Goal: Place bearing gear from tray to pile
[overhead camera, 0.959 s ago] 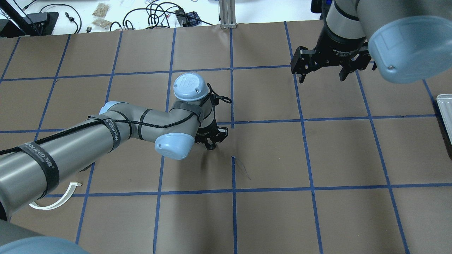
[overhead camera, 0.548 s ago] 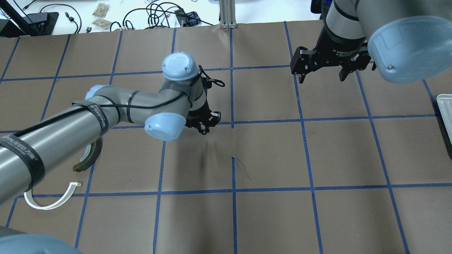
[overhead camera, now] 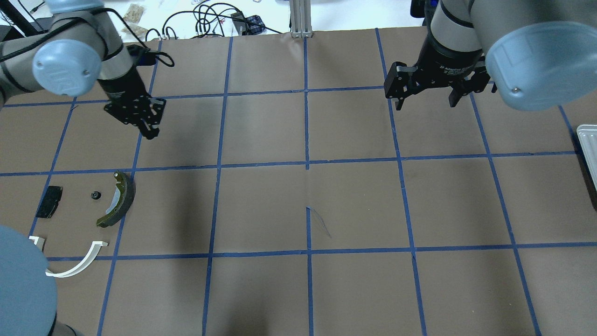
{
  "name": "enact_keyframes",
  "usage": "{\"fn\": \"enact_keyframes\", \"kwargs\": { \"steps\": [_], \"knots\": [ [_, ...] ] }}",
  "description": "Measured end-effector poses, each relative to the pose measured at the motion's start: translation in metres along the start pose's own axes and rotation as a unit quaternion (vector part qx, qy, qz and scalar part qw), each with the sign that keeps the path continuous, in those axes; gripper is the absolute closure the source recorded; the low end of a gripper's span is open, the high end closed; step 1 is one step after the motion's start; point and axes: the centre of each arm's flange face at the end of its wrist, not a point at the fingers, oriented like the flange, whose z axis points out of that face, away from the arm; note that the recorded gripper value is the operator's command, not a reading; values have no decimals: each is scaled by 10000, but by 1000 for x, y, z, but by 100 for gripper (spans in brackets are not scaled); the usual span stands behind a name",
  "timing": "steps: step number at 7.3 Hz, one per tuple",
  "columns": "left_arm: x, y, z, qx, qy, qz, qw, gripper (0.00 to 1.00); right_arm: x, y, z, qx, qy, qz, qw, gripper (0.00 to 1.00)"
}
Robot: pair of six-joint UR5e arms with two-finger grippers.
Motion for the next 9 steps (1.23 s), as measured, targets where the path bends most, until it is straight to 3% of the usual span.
{"fn": "enact_keyframes", "kwargs": {
  "steps": [2,4,9],
  "knots": [
    [-113,26,18,-230,-19,35,9997,100,0,0,0,1,4,-1,10000,0],
    [-170,40,52,-241,93,42,9997,100,0,0,0,1,4,-1,10000,0],
    [-171,66,138,10,93,239,9997,100,0,0,0,-4,21,-25,10000,0]
  ]
}}
